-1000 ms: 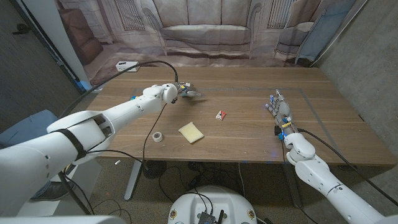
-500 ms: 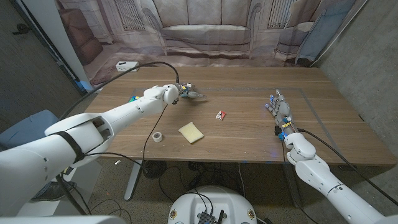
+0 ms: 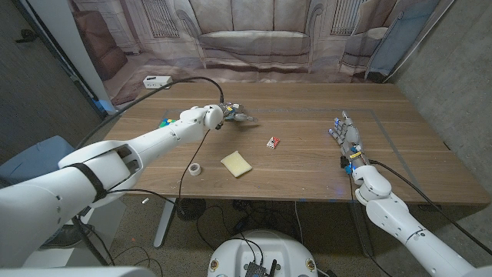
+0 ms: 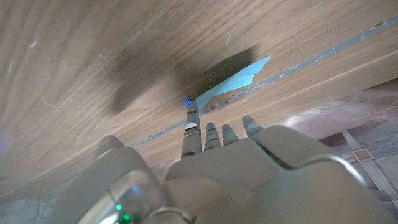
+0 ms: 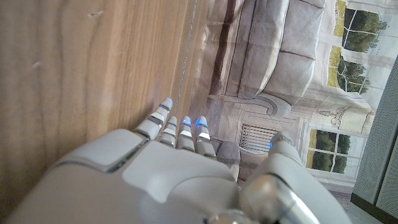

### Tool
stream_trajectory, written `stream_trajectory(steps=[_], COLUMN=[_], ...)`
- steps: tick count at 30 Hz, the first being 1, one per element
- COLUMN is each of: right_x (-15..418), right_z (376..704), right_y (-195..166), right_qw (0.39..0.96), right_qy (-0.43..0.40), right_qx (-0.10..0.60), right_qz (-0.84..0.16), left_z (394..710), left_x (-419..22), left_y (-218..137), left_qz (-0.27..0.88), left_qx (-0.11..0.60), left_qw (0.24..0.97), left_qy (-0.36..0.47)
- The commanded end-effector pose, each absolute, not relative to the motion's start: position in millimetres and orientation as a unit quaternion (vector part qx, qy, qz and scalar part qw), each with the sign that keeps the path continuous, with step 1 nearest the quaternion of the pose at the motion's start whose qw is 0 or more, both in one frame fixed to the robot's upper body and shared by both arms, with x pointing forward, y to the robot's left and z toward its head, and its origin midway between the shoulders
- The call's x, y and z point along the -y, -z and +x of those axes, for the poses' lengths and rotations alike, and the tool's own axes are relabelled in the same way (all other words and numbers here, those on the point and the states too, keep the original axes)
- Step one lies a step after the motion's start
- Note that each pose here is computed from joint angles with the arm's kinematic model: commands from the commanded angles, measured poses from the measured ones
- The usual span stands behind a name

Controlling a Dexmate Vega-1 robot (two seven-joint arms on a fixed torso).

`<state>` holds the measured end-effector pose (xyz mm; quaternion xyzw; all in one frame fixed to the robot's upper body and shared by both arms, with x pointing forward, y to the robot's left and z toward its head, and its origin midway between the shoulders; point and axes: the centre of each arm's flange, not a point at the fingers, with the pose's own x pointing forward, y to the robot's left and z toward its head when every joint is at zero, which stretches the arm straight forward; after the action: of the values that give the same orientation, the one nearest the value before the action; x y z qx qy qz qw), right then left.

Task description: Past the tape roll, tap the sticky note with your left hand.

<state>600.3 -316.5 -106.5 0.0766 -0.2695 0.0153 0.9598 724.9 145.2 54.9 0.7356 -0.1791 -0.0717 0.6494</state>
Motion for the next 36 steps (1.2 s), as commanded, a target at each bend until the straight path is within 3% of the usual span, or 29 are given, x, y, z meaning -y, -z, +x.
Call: stream_trajectory(steps=[1, 36], right_x=[316, 309], right_z=[599, 598], right_y=[106, 108], right_qw=[0.959, 0.959], right_qy=[-0.014, -0.023], right_qx=[0.271, 0.272], right_qz=[0.077, 0.075], left_z=[722, 710], left_x=[-146, -166], left_y=[-55, -60], left_qz=[0.733, 0.723], left_qx=[0.182, 0.183], left_qw=[0.651, 0.664], left_qy=[0.069, 0.045])
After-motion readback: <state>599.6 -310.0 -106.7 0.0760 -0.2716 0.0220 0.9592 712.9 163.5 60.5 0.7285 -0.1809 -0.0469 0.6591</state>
